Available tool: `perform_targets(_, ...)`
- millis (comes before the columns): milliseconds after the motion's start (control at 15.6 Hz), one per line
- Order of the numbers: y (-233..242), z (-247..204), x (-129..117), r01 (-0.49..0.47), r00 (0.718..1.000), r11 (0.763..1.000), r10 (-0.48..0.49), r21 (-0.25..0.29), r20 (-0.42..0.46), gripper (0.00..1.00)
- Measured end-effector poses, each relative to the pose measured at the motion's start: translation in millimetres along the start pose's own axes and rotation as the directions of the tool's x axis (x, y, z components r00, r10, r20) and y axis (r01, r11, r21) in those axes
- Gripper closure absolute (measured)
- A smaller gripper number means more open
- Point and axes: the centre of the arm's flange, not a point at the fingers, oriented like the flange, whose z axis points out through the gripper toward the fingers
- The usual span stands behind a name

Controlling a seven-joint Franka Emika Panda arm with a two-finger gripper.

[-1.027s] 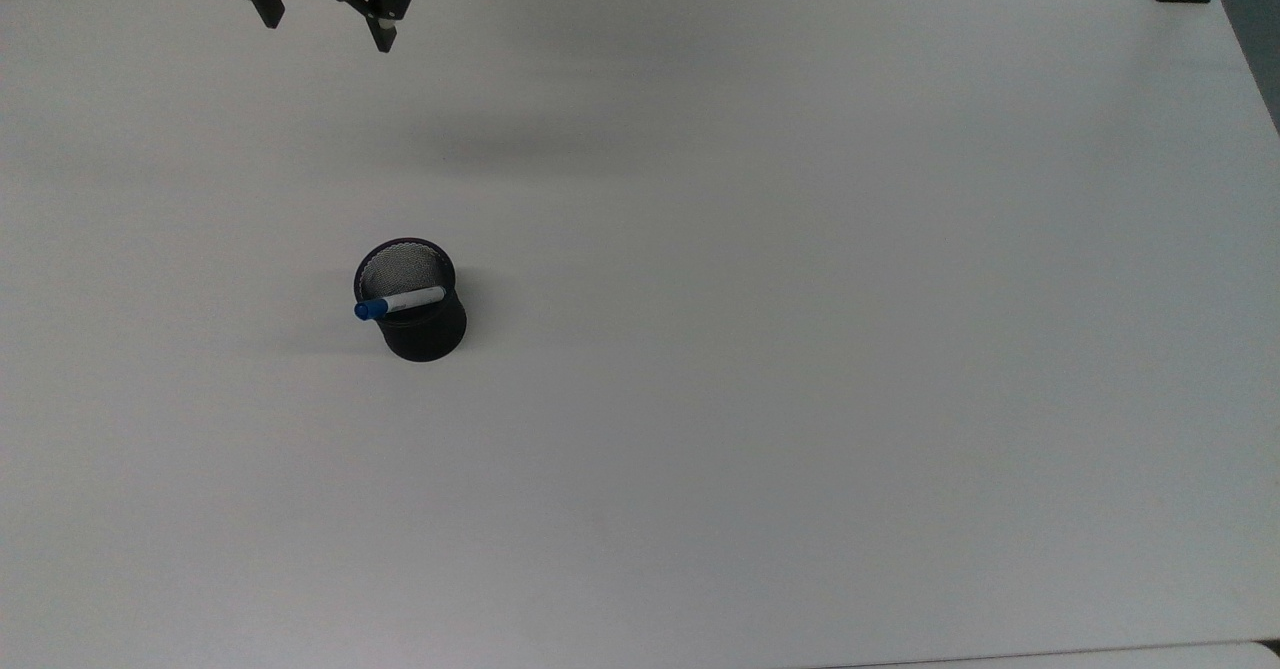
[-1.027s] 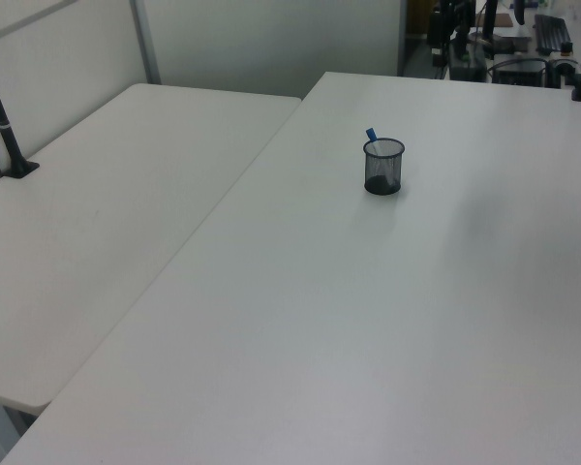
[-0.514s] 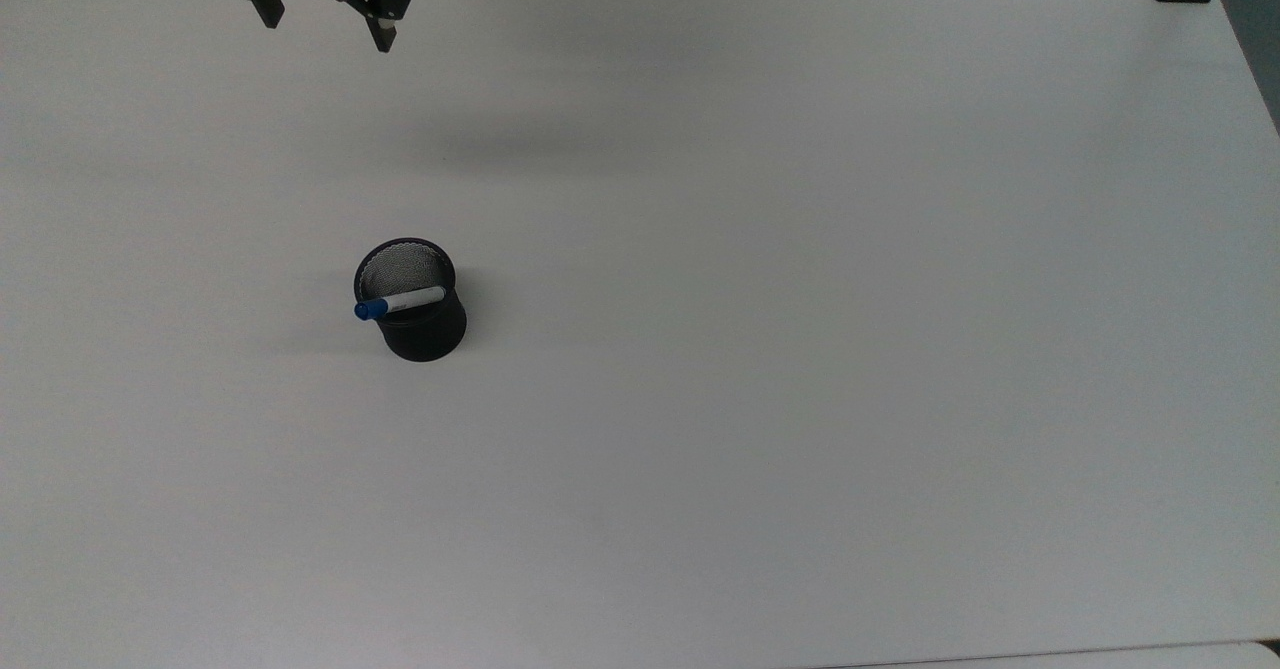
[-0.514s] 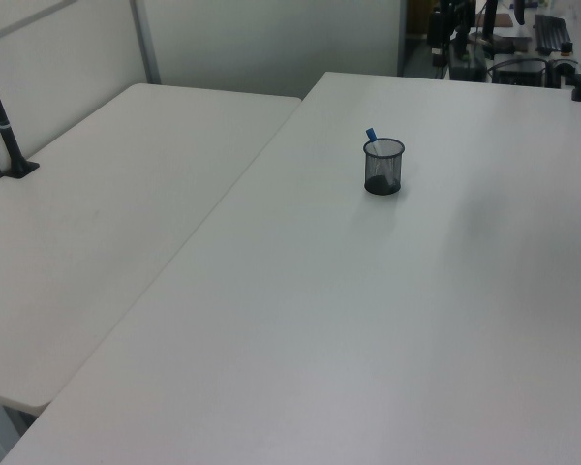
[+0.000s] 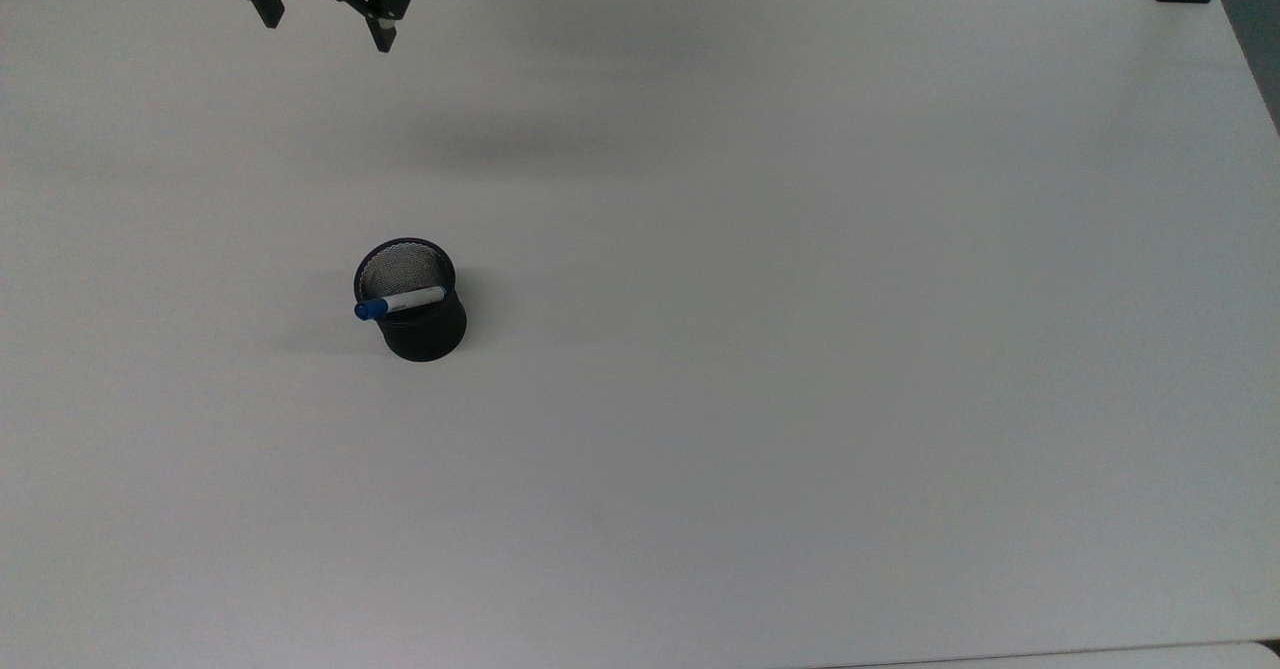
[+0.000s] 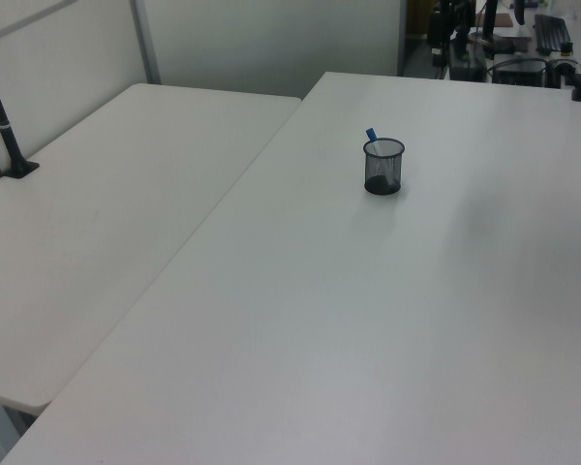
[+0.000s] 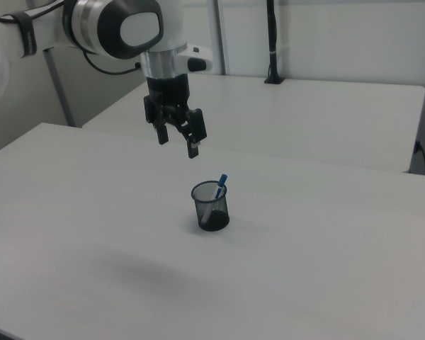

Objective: Remove the marker

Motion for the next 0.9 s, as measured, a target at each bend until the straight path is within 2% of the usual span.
perform_targets(642, 4, 7, 3, -0.010, 1.000, 1.000, 0.010, 0.009, 0.011, 0.00)
perform_targets(899, 6, 27, 15, -0.018, 1.000, 1.000, 0.017, 0.010, 0.021, 0.00)
